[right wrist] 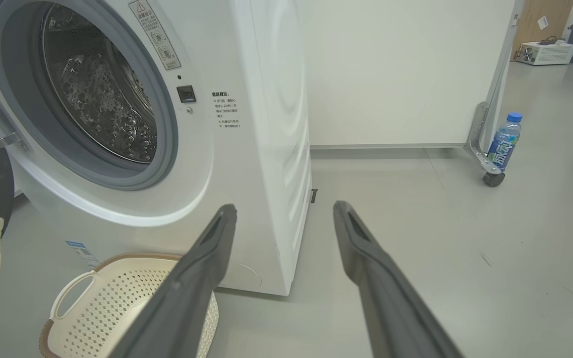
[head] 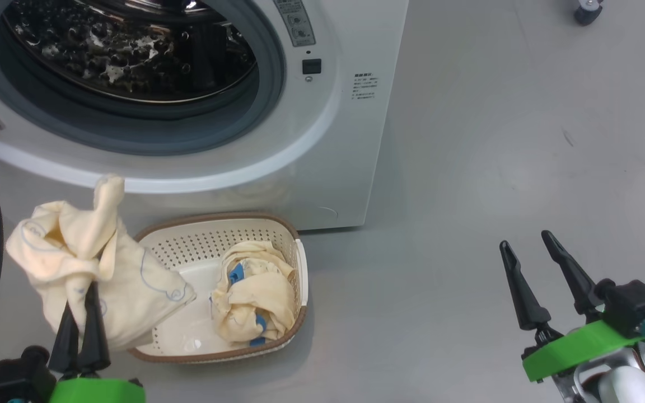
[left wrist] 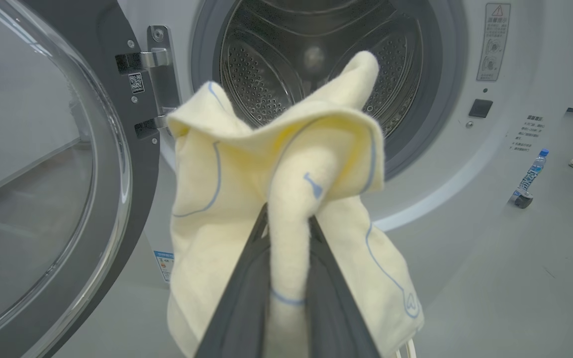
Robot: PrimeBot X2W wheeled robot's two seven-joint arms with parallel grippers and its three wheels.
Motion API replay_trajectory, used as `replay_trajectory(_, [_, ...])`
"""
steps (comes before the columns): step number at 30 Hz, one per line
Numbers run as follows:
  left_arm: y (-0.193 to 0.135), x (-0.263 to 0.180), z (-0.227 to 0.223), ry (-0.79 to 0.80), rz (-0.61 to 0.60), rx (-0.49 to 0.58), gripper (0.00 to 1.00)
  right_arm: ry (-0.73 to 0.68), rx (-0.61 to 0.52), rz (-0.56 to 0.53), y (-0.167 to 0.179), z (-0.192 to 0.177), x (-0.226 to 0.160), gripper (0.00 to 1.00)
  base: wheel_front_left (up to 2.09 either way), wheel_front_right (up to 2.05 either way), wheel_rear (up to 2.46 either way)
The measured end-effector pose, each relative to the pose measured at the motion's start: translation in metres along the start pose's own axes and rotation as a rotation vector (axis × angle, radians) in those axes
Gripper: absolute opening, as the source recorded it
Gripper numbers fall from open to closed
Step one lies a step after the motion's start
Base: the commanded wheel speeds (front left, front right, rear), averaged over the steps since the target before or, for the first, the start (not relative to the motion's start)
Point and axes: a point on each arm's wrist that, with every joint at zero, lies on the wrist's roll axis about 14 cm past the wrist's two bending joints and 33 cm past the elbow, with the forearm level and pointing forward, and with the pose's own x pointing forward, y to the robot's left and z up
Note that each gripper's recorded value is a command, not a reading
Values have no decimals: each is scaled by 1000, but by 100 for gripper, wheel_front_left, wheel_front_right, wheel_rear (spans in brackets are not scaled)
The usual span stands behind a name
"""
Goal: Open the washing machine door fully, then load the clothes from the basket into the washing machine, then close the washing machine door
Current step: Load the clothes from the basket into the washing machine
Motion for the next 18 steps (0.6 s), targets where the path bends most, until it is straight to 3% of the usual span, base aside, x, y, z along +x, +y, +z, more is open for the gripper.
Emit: replay_trajectory(18, [-14,63,-33,55,-40,-32,0,94,8,-32,-15,-36,24,100,0,0,0])
